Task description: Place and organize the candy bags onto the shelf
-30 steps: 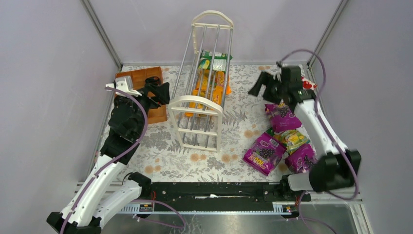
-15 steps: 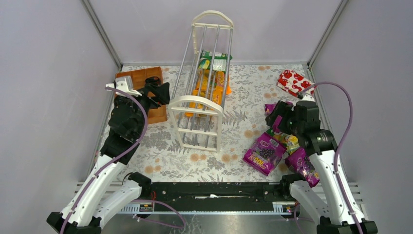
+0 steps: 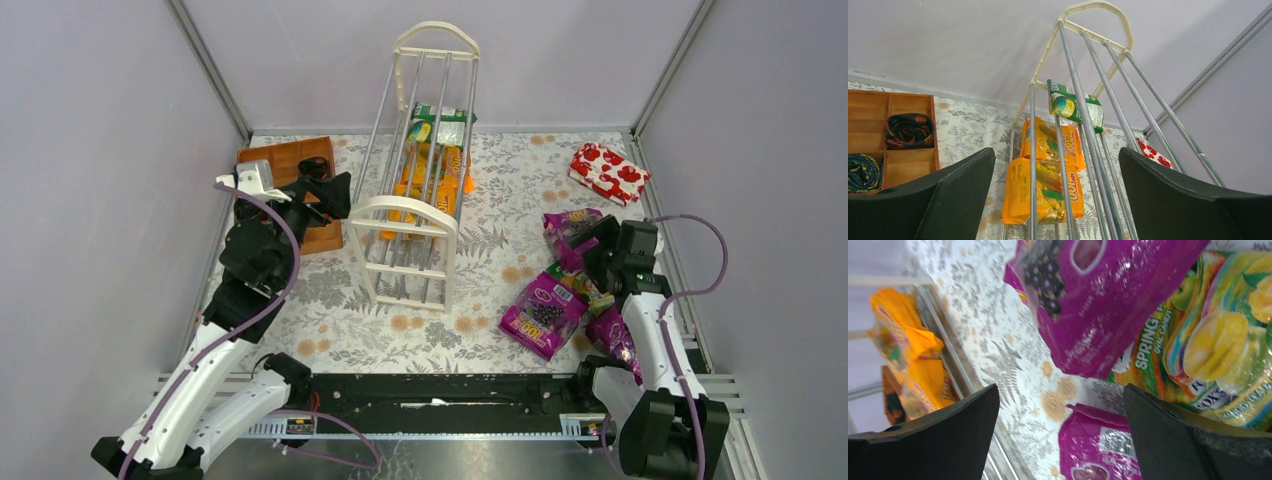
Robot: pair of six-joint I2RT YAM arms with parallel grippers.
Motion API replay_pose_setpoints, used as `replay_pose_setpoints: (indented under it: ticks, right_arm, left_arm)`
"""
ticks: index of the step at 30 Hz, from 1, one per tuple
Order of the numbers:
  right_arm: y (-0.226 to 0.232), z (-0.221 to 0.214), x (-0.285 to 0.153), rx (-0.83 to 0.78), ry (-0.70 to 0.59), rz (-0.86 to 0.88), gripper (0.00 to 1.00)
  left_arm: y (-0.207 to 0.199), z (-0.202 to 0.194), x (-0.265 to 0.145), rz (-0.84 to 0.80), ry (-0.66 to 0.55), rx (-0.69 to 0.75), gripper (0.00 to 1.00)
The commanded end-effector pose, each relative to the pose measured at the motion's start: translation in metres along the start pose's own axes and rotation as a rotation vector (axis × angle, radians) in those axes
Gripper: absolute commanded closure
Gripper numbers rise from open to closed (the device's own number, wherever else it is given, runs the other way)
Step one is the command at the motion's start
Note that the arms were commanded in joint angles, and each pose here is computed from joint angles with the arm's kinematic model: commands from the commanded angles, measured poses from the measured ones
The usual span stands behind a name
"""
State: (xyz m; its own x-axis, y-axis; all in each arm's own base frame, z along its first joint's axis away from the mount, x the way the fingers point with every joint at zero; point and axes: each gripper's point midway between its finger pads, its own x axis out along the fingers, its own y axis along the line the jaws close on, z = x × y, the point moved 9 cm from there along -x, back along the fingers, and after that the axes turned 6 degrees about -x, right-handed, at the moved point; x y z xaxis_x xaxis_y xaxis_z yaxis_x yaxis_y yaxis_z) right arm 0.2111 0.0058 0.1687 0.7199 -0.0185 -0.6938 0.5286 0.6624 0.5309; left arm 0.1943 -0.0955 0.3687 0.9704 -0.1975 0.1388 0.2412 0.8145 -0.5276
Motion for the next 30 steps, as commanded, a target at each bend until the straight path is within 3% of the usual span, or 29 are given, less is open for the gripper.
replay_pose_setpoints:
  ticks: [1,12,19,30]
  right_arm:
    - [0.008,0.025,0.003,0.099,-0.142,0.066,0.00]
    - [-0.013,0.046,0.040,0.189,-0.112,0.006,0.00]
    - [-0.015,0.057,0.074,0.086,-0.051,-0.001,0.01]
    - [0.002,0.043,0.105,-0.232,0.120,0.065,0.24]
  left_arm:
    - [-0.005,0.011,-0.004,-0.016,-0.042,0.006,0.01]
    - [-0.006,0.013,-0.006,-0.012,-0.053,0.008,0.01]
    - [-0.005,0.013,-0.006,-0.008,-0.055,0.009,0.01]
    - [-0.003,0.007,-0.001,0.008,-0.036,0.016,0.01]
